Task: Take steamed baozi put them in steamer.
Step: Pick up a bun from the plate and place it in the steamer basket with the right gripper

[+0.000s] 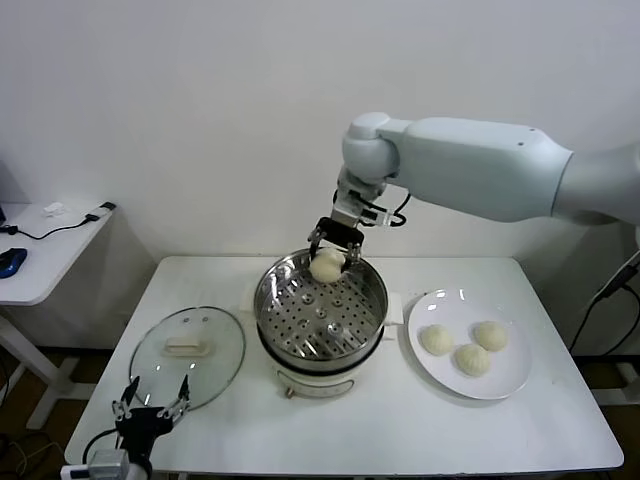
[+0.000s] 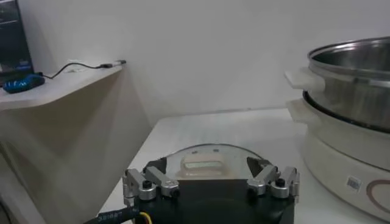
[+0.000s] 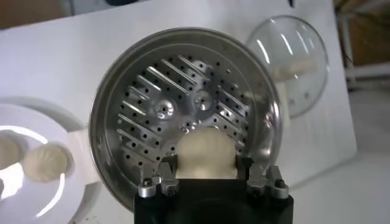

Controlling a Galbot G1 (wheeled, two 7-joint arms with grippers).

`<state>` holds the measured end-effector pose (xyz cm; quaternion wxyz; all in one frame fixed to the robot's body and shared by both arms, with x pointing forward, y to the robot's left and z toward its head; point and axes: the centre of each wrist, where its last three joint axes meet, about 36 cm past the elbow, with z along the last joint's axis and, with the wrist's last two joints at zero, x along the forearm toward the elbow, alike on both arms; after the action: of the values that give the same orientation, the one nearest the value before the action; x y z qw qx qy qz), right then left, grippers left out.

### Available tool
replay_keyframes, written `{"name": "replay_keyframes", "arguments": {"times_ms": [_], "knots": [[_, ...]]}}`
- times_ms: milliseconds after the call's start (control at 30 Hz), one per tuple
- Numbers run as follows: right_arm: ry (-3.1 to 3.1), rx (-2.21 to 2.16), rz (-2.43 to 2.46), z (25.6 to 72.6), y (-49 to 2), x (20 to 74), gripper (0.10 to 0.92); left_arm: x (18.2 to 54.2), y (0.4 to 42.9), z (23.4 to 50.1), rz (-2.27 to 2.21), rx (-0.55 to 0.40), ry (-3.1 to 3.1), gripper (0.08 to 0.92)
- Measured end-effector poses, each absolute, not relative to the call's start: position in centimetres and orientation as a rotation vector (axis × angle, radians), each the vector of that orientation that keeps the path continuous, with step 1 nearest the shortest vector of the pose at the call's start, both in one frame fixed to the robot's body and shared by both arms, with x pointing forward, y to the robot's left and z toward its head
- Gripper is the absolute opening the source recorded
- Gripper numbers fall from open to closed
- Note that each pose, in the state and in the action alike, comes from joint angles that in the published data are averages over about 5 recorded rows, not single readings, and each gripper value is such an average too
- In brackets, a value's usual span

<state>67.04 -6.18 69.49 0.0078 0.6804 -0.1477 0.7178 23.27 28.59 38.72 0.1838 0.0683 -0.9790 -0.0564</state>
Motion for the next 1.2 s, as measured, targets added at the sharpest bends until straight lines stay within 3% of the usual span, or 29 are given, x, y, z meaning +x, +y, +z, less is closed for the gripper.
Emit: {"name": "replay_keyframes", "arguments": {"times_ms": [833, 1100, 1200], "knots": [[-0.352, 2.107, 2.375, 59.7, -5.3, 70.7, 0.639, 23.1, 28.5, 37.4, -0.170, 0.205, -2.752, 0.823], [-0.340, 2.116, 2.376, 59.0, -4.9, 70.9, 0.799, 23.1, 28.5, 37.4, -0.171, 0.205, -2.753, 0.823], [-0.340, 2.122, 2.365, 59.3, -5.1, 70.9, 0.819, 23.0, 28.5, 37.5, -0.171, 0.204, -2.755, 0.823]]}}
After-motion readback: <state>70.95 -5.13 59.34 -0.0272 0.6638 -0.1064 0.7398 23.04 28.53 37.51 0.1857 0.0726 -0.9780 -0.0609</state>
